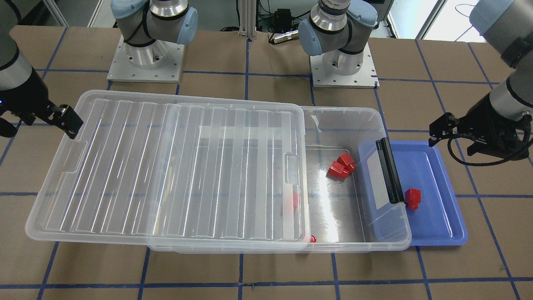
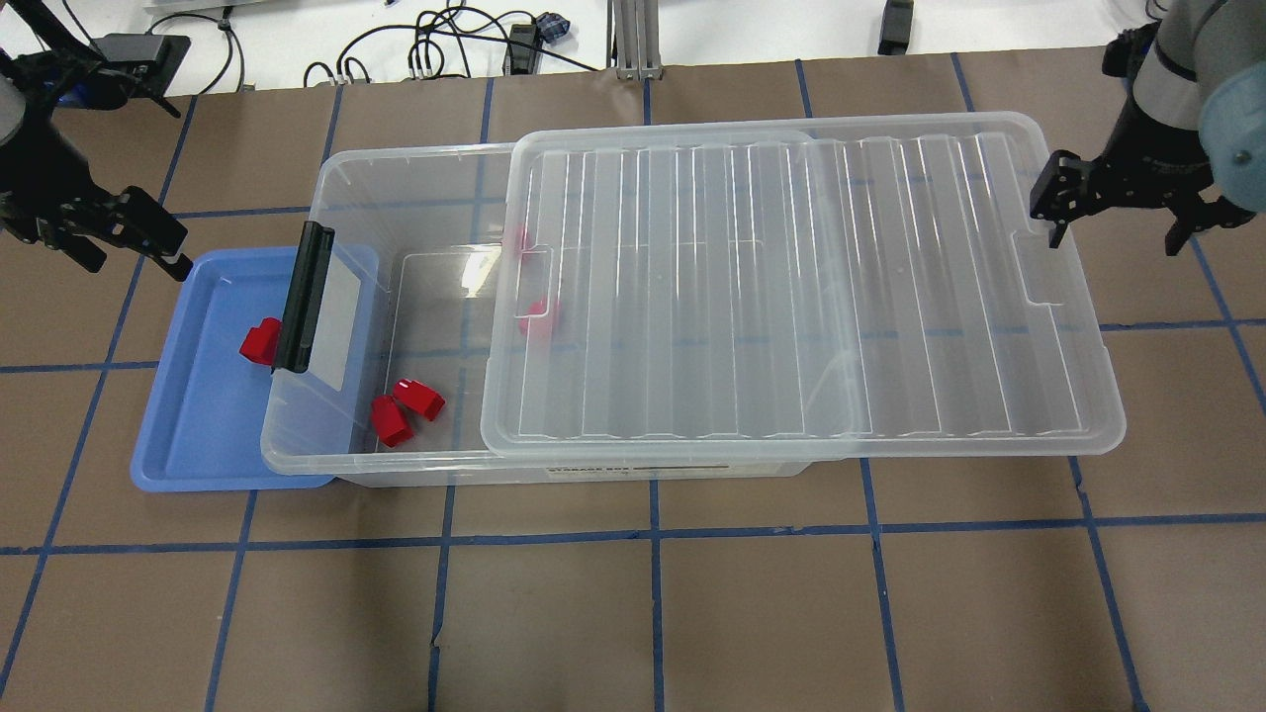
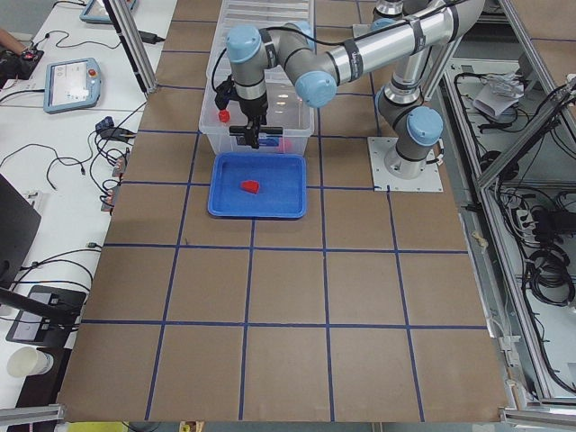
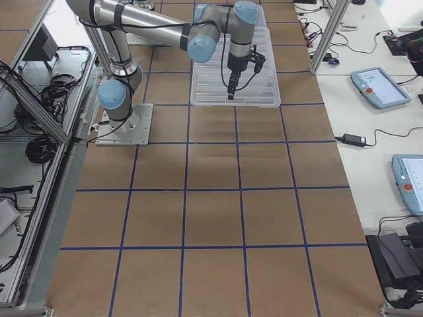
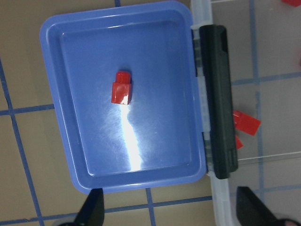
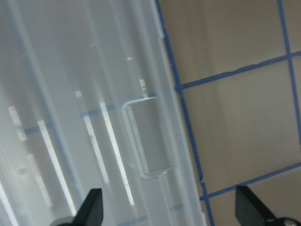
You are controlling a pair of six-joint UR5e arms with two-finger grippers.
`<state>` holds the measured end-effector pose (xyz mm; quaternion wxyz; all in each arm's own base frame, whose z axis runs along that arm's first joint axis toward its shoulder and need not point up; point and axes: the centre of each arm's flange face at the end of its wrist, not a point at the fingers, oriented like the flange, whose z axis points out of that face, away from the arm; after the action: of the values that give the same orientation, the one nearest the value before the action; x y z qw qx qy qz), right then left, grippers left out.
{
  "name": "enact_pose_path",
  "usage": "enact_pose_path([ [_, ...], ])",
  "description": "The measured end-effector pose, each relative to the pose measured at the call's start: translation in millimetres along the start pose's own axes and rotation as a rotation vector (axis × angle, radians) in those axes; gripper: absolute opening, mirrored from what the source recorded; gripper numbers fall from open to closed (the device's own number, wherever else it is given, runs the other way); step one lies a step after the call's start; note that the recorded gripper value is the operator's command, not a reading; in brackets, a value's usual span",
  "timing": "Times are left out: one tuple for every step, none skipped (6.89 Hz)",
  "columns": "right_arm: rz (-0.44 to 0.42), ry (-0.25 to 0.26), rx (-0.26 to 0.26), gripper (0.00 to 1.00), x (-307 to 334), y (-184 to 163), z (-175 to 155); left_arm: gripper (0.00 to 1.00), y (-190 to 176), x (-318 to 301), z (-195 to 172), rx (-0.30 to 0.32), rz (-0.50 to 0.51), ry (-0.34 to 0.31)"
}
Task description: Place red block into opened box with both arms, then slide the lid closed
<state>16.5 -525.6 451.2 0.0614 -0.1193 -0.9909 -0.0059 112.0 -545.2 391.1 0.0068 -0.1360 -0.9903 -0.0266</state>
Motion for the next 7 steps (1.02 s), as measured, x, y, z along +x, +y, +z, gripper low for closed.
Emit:
enact_pose_path([
  [-0.057, -0.063, 0.024, 1.0, -37.6, 8.6, -29.0, 1.0, -6.2, -17.9, 33.7, 0.02, 0.063, -0.017],
  [-0.097, -0.109, 0.037, 1.0, -80.6, 23.7, -45.9, 1.0, -11.6, -30.5, 64.8, 0.044, 0.095, -0.04],
  [-0.085, -0.139, 0.033, 1.0, -113.1, 38.5, -51.4, 1.0, -14.3, -34.1, 96.7, 0.055, 0.112, -0.033],
  [-0.059, -0.147, 0.022, 1.0, -129.4, 46.4, -50.1, 1.0, -15.3, -32.0, 124.8, 0.064, 0.115, 0.001],
  [-0.047, -0.149, 0.016, 1.0, -135.1, 49.6, -48.7, 1.0, -15.6, -29.2, 147.6, 0.069, 0.115, 0.03],
  [-0.041, -0.15, 0.018, 1.0, -135.5, 49.6, -50.4, 1.0, -16.8, -29.0, 164.5, 0.073, 0.116, 0.038],
  [-0.036, -0.151, 0.023, 1.0, -133.2, 48.2, -54.2, 0.9, -19.0, -31.2, 177.9, 0.073, 0.116, 0.036],
])
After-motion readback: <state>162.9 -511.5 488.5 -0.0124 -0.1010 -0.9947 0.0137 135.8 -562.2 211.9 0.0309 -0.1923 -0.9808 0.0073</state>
